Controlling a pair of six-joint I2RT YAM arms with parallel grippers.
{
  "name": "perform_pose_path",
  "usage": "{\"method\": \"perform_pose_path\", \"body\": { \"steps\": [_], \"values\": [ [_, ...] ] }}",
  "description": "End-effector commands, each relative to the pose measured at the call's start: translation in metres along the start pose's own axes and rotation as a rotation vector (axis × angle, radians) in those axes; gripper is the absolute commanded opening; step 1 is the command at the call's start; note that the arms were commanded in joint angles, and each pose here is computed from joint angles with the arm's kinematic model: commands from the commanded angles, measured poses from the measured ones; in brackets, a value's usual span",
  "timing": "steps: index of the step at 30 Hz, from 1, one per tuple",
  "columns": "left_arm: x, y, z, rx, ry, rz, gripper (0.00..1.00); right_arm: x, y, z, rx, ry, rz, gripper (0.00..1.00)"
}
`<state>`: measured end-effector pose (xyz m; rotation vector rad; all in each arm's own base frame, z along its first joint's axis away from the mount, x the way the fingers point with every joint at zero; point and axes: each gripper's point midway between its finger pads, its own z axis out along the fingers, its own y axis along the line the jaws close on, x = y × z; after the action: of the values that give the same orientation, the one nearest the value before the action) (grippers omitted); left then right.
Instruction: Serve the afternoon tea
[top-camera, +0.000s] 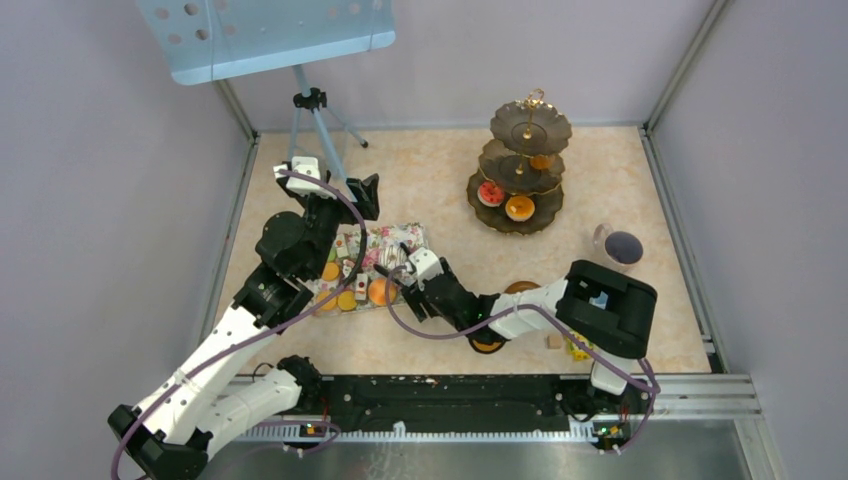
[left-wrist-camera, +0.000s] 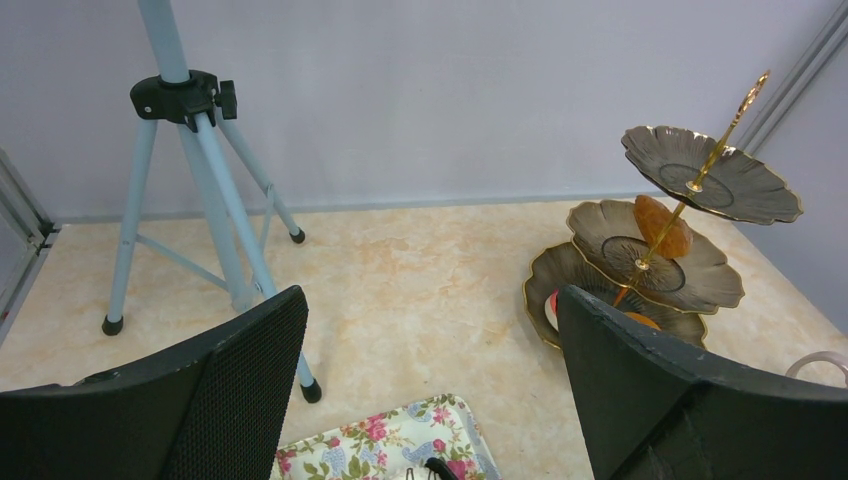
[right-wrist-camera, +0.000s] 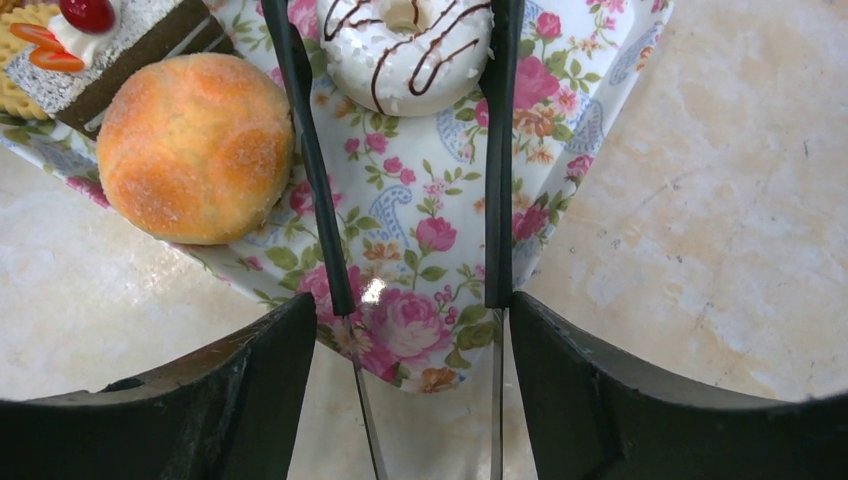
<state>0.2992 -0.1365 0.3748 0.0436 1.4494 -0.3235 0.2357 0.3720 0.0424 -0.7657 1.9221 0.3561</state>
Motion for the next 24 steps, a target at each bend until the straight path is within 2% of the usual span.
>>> {"method": "perform_pose_path", "body": {
  "steps": [1,2,5,13,20,24],
  "values": [
    [-0.008,-0.003,0.003,0.008,-0.027,-0.022,0.99,0.013,-0.003,0.004,0.013,0.0,0.04,0.68],
    [-0.008,-0.003,0.003,0.009,-0.025,-0.022,0.99,0.015,-0.003,0.004,0.017,0.002,0.05,0.64],
    [-0.007,-0.003,0.003,0.01,-0.024,-0.021,0.99,0.021,-0.003,0.005,0.017,0.015,0.059,0.6],
    [-0.006,-0.004,0.004,0.01,-0.02,-0.021,0.99,0.026,-0.005,0.009,0.028,0.037,0.064,0.63],
    [-0.007,-0.003,0.003,0.008,-0.024,-0.02,0.99,0.009,-0.001,0.002,0.002,0.057,0.067,0.47],
    [-0.009,-0.003,0.002,0.01,-0.027,-0.023,0.99,-0.014,-0.001,-0.007,-0.002,0.033,0.075,0.45]
  ]
}}
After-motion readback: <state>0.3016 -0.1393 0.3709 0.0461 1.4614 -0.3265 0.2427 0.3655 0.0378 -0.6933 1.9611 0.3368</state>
